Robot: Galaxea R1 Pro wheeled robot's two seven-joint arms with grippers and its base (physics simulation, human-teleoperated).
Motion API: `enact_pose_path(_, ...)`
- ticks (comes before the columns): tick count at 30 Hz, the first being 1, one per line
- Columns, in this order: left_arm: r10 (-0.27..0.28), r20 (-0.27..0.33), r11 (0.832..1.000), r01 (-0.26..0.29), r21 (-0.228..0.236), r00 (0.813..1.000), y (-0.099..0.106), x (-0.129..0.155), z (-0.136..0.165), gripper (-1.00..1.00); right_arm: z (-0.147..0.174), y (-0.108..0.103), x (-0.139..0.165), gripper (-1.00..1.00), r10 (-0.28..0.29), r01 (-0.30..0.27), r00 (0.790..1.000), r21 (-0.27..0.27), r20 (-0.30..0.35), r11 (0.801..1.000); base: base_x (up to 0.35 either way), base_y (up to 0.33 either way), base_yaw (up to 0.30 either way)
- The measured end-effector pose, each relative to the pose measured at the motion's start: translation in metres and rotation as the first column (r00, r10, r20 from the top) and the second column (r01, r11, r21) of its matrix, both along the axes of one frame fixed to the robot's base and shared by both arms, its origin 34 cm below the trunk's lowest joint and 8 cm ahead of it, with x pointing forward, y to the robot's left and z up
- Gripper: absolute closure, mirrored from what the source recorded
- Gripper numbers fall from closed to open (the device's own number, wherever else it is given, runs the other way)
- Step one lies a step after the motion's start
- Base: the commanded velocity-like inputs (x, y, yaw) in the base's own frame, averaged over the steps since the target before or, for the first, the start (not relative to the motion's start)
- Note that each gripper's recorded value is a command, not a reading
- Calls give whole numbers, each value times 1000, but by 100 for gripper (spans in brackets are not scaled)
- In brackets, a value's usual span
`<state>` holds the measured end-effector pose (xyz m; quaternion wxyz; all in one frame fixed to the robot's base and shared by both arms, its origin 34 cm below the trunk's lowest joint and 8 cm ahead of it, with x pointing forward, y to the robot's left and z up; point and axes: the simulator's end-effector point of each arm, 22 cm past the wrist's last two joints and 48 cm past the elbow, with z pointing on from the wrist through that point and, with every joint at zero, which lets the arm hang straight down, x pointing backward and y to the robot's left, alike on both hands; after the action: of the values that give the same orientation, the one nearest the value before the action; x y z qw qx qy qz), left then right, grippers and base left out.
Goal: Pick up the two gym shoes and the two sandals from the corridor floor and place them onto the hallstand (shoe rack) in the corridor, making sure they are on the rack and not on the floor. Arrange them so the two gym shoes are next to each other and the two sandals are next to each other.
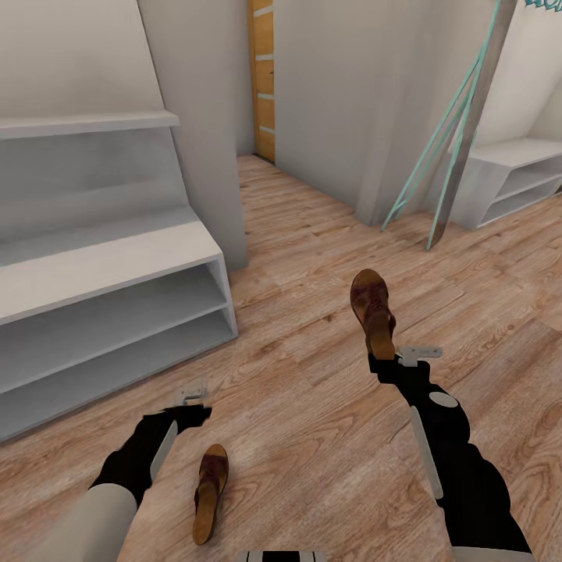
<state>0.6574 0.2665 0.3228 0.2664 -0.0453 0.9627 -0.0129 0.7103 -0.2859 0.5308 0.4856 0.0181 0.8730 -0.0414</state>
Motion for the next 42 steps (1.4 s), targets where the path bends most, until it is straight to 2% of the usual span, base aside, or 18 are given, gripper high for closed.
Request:
enact_pose_path(8,1,-2,1000,-1,3,1000,1,-18,-12,-100,0,1,0,100,1,-1,1000,0,0,1000,0,0,0)
enact_pose_path(22,-1,0,1000,1,2,1000,-2,-23,-23,-100,-9,1,-2,100,2,-2,1000,0,-1,1000,0,0,0)
enact_pose_path(25,-2,-12,1000,3,3,1000,-2,-33,-34,-100,-16,1,-4,100,2,-2,1000,0,0,1000,0,0,0)
enact_pose_path(29,-5,-63,1000,5,4,998,-2,-70,-62,-100,-25,1,-6,100,2,-2,1000,1,-1,1000,0,0,0)
enact_pose_path(42,-1,-91,1000,1,0,996,-2,-95,-102,-100,-57,1,-14,100,2,-2,1000,1,-6,1000,0,0,0)
